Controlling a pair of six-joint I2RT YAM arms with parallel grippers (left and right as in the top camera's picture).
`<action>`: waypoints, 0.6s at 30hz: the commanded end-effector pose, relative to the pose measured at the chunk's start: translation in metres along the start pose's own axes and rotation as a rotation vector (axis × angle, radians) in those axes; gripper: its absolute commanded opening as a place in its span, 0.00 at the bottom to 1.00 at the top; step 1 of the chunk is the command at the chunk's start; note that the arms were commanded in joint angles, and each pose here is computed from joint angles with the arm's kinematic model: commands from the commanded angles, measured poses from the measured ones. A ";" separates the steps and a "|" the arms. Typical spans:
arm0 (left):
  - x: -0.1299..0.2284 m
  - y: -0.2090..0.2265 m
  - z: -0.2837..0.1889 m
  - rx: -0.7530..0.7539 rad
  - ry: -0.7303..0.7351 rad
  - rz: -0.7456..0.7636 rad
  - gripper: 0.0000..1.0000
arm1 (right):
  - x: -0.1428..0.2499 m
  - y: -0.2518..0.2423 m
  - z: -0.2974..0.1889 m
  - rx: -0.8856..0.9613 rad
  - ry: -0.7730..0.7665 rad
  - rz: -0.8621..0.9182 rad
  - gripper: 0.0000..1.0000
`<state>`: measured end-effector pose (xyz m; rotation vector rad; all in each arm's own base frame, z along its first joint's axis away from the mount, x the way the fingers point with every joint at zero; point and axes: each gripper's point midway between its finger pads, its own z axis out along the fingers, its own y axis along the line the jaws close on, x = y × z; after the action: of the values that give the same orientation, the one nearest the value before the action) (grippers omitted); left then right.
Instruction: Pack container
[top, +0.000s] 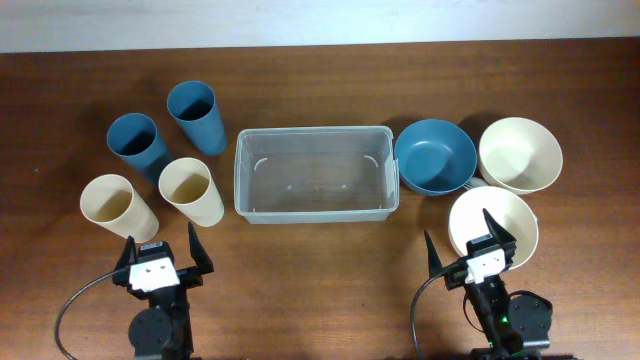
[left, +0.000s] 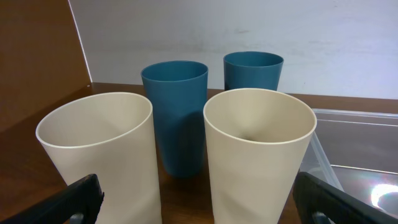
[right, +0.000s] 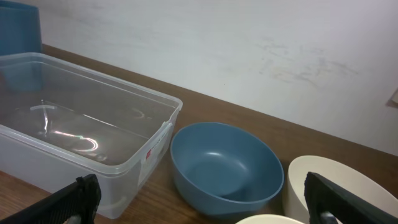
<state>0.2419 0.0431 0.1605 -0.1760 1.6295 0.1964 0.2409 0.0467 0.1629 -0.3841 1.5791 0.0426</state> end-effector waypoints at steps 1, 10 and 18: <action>0.002 0.002 0.000 -0.011 0.007 0.017 1.00 | 0.003 0.003 0.000 -0.014 0.006 -0.002 0.99; 0.000 0.002 0.000 -0.010 0.000 0.015 1.00 | 0.003 0.003 0.000 -0.014 0.006 -0.002 0.99; -0.010 -0.031 -0.003 0.181 -0.042 0.011 1.00 | 0.003 0.003 0.000 -0.014 0.006 -0.002 0.99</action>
<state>0.2443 0.0333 0.1660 -0.1318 1.6099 0.1481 0.2409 0.0467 0.1628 -0.3844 1.5794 0.0424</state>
